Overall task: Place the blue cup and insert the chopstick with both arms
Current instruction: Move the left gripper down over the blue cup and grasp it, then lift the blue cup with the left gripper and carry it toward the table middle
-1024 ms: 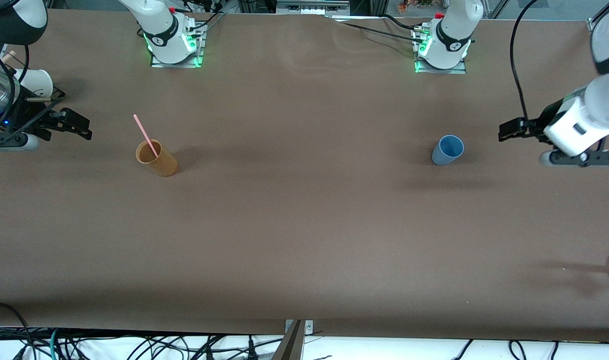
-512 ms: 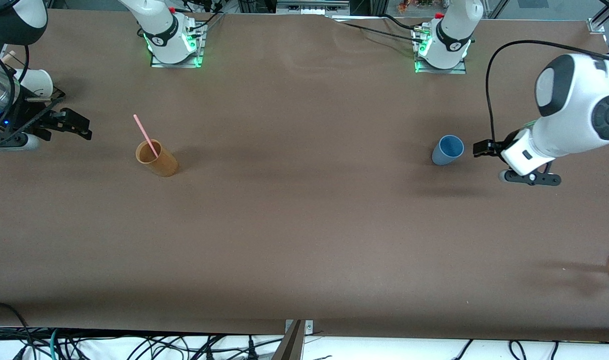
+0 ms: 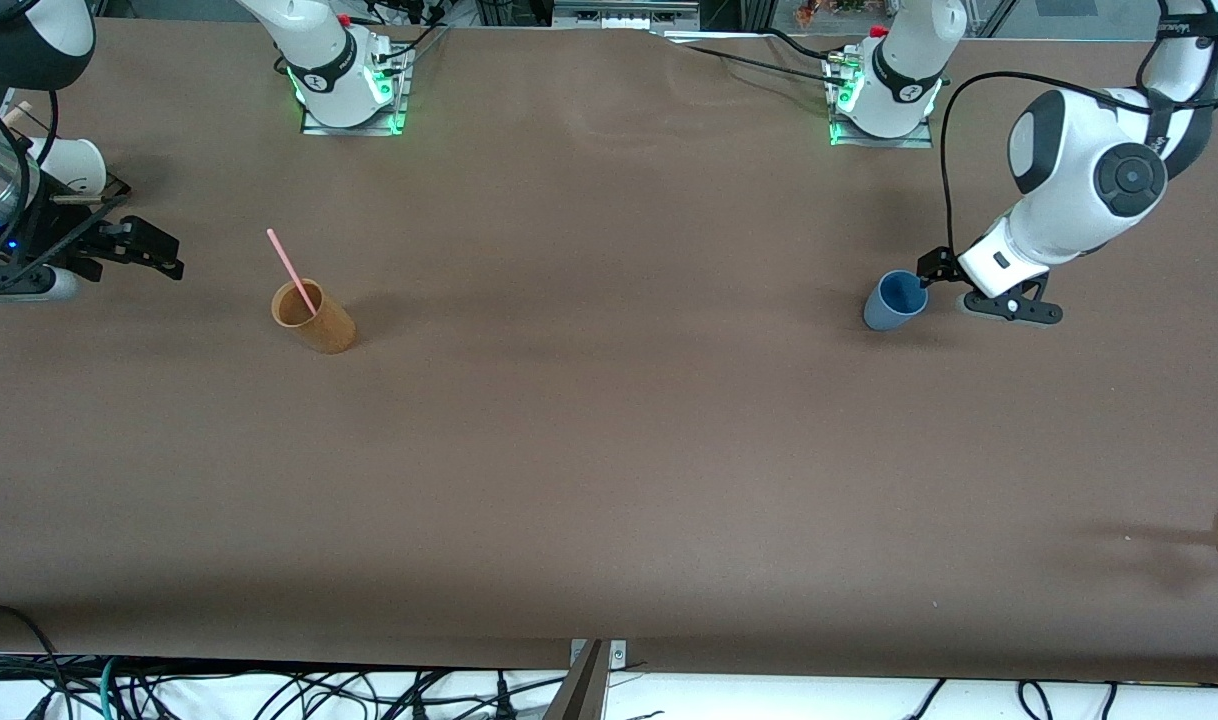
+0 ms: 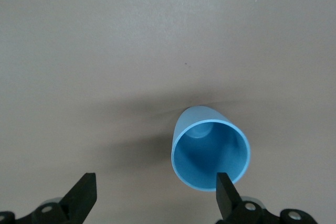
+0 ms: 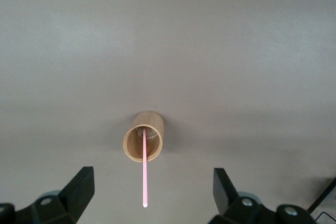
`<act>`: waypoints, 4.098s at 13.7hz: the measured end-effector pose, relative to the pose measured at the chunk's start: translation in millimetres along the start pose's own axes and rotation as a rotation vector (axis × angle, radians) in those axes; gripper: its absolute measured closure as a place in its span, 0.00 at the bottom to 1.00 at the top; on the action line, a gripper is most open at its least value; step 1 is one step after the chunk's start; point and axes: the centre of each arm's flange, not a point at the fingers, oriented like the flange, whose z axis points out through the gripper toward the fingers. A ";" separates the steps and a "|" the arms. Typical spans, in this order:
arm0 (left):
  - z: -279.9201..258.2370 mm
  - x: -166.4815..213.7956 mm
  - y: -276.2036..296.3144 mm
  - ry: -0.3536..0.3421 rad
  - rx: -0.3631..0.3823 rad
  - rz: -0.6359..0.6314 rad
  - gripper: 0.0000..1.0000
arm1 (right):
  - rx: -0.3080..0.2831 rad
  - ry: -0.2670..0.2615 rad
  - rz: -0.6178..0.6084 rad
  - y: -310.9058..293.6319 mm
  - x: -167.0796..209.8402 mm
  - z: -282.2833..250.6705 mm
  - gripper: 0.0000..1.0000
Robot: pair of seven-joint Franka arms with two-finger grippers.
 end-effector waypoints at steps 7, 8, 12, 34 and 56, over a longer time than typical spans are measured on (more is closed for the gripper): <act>30.7 -15.8 2.6 0.051 0.007 0.000 0.03 | 0.000 -0.003 -0.011 -6.0 -0.6 -7.7 0.00; 35.2 -17.8 3.2 0.057 0.008 -0.002 0.03 | 0.000 -0.012 -0.012 -6.2 -1.7 -10.0 0.00; 52.9 -25.4 7.1 0.055 0.006 -0.040 0.03 | 0.001 -0.037 -0.012 -6.5 -5.1 -15.0 0.00; -23.4 37.6 130.8 0.073 0.010 -0.195 0.94 | 0.002 -0.059 -0.010 -5.4 -7.5 -13.1 0.00; 57.2 143.1 542.0 0.057 -0.107 -0.548 0.94 | 0.001 -0.020 -0.010 -6.0 0.4 -22.3 0.00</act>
